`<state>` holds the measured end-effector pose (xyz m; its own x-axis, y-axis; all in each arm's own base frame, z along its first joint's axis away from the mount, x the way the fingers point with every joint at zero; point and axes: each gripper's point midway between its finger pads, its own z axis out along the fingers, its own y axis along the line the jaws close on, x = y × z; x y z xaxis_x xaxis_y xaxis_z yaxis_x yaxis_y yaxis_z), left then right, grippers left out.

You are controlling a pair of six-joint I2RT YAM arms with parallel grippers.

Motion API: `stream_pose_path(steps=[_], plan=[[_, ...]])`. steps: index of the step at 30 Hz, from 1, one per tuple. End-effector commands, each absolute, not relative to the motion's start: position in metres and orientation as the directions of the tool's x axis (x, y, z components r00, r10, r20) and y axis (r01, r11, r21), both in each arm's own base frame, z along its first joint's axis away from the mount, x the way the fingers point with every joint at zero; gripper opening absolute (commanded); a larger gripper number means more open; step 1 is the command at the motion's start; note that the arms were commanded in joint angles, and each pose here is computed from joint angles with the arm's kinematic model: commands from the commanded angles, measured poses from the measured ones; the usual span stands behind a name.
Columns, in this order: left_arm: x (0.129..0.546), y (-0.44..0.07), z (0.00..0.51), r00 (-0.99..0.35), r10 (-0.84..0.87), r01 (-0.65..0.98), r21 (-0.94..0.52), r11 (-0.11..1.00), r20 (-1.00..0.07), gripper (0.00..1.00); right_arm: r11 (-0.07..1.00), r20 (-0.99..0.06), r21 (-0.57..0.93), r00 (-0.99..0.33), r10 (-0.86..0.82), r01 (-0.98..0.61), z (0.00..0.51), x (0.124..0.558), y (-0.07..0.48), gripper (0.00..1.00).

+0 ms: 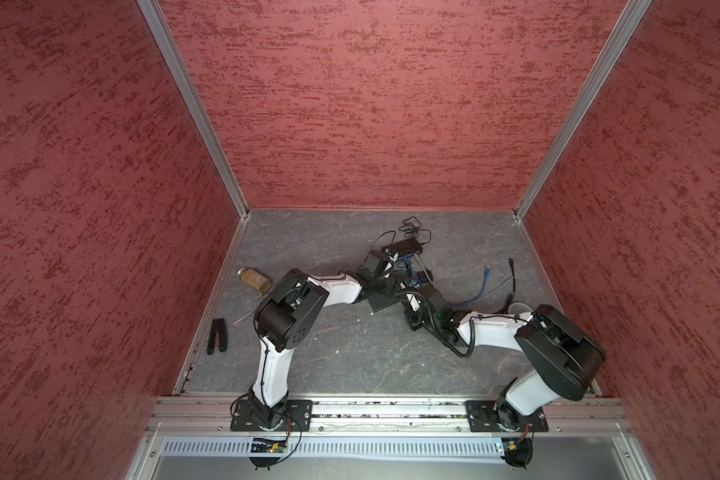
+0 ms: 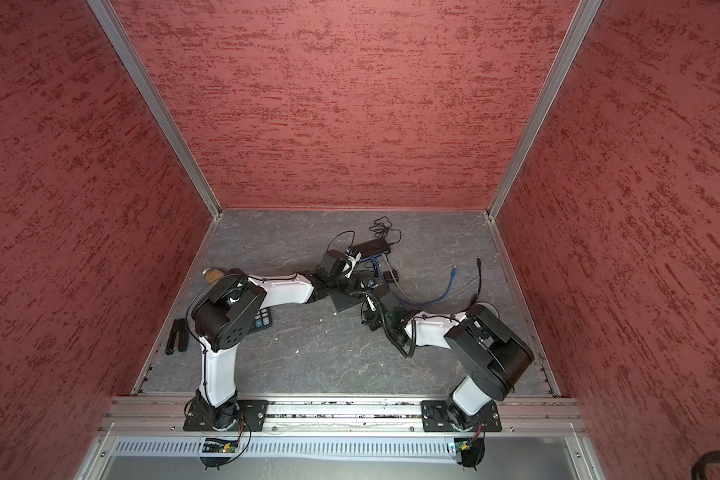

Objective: Insert the plug into the switch port

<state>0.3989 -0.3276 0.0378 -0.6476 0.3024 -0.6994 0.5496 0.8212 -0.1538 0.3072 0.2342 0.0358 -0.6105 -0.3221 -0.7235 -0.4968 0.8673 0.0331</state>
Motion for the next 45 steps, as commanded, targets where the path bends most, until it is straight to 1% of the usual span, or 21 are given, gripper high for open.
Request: stream_pose_path(steps=[1, 7, 12, 16, 28, 35, 45], plan=[[0.375, -0.32, -0.005, -0.724, 0.361, 0.547, -0.17, 0.82, -0.587, 0.97, 0.895, -0.818, 0.038, -0.528, -0.228, -0.445, 0.069, 0.335, 0.242, 0.07], [0.374, -0.321, -0.006, -0.725, 0.361, 0.55, -0.178, 0.816, -0.586, 0.96, 0.899, -0.831, 0.056, -0.519, -0.199, -0.434, 0.068, 0.34, 0.244, 0.07], [0.373, -0.322, -0.009, -0.728, 0.364, 0.552, -0.182, 0.814, -0.581, 0.96, 0.908, -0.858, 0.065, -0.488, -0.161, -0.414, 0.072, 0.345, 0.244, 0.07], [0.371, -0.323, -0.011, -0.726, 0.373, 0.562, -0.186, 0.806, -0.577, 0.96, 0.901, -0.88, 0.073, -0.452, -0.144, -0.428, 0.082, 0.347, 0.248, 0.07], [0.359, -0.334, -0.021, -0.7, 0.423, 0.631, -0.219, 0.745, -0.575, 0.93, 0.866, -0.892, 0.053, -0.414, -0.184, -0.498, 0.08, 0.355, 0.267, 0.07], [0.352, -0.337, -0.028, -0.685, 0.458, 0.658, -0.213, 0.722, -0.566, 0.92, 0.866, -0.917, 0.042, -0.363, -0.164, -0.499, 0.092, 0.361, 0.27, 0.07], [0.345, -0.342, -0.029, -0.661, 0.491, 0.688, -0.199, 0.698, -0.568, 0.92, 0.85, -0.932, -0.003, -0.307, -0.194, -0.527, 0.105, 0.373, 0.281, 0.08]])
